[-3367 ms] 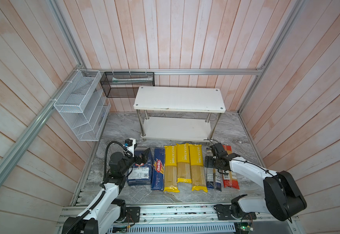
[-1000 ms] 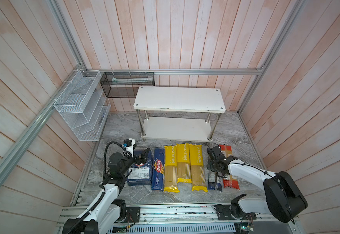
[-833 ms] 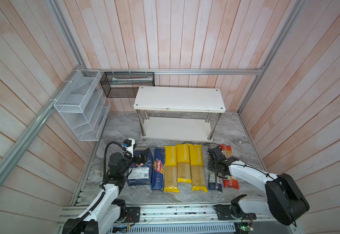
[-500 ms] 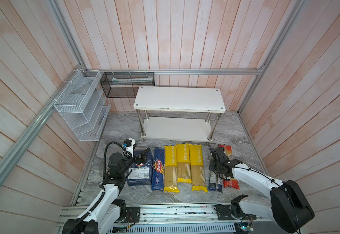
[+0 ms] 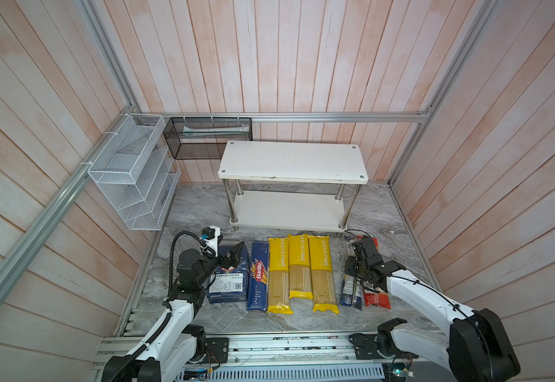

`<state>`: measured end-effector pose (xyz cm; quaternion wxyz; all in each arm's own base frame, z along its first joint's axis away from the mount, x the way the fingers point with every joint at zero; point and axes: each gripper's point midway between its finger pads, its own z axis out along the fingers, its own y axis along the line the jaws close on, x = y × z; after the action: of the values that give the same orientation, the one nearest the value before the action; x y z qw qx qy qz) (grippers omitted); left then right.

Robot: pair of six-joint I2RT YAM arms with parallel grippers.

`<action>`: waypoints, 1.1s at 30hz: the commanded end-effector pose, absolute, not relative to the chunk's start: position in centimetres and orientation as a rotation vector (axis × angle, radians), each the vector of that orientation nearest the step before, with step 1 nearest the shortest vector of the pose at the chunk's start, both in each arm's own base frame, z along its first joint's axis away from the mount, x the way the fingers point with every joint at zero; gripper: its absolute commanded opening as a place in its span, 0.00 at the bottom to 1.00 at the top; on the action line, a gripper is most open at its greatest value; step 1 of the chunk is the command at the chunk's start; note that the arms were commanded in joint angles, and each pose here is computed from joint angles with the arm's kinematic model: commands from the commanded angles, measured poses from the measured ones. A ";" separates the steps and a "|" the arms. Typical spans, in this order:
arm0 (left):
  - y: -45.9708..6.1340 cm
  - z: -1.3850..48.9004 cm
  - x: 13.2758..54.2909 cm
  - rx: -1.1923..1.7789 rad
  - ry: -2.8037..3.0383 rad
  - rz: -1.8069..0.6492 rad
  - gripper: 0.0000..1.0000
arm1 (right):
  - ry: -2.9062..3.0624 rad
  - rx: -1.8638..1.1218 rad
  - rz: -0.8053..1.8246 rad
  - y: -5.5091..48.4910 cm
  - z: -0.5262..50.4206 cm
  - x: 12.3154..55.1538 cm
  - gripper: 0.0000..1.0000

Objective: Arrange pasta packages on shelves
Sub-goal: Pick up the pasta bag from the middle-right of the table.

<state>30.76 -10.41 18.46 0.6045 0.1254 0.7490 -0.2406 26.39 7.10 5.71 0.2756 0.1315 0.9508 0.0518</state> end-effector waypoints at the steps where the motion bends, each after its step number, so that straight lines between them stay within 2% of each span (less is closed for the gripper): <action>1: -10.3 18.6 30.6 0.287 1.716 -0.553 1.00 | 2.439 0.329 0.213 8.1 9.2 28.9 0.04; 9: -10.3 18.6 30.5 0.286 1.715 -0.555 1.00 | 2.388 0.305 0.282 8.6 11.4 29.0 0.00; 22: -10.3 18.7 30.5 0.288 1.712 -0.555 1.00 | 2.311 0.217 0.336 9.2 16.8 29.0 0.00; 33: -10.2 18.8 30.3 0.284 1.702 -0.550 1.00 | 2.257 0.175 0.417 10.2 19.0 29.3 0.00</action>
<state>30.45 -10.34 18.74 0.6105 0.1248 0.7443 -0.2402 27.91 9.43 14.51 0.3475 0.0763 0.9255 0.1297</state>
